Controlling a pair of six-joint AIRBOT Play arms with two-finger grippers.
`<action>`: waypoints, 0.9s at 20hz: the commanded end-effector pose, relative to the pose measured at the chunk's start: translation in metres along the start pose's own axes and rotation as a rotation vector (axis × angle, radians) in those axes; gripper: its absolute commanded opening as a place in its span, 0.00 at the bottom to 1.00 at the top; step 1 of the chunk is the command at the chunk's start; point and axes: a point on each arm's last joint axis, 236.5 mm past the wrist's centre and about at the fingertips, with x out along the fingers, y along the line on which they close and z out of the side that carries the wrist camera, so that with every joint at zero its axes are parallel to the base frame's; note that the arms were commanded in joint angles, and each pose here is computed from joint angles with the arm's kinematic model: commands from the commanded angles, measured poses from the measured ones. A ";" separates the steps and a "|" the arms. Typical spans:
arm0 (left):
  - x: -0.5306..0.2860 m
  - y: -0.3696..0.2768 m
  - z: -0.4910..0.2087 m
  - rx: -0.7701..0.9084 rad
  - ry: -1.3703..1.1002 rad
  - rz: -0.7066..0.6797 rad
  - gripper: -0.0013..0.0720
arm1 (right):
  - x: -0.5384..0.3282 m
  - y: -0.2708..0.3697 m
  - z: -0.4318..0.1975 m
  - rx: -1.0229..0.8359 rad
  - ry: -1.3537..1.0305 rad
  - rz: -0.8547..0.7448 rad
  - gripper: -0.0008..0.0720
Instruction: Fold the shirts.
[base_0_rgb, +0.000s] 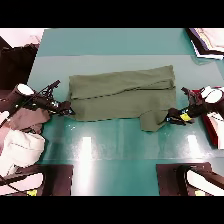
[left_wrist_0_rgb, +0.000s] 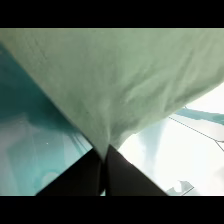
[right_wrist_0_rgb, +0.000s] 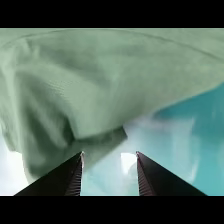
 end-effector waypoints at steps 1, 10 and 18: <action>-0.003 -0.002 0.001 0.013 -0.003 0.003 0.05 | 0.018 0.002 0.011 0.069 -0.079 0.048 0.54; -0.003 -0.002 0.000 0.012 -0.001 0.002 0.05 | 0.015 -0.001 0.032 0.069 -0.175 0.036 0.04; -0.061 -0.025 -0.036 0.156 0.003 0.084 0.05 | -0.059 -0.009 -0.048 -0.100 -0.073 -0.117 0.03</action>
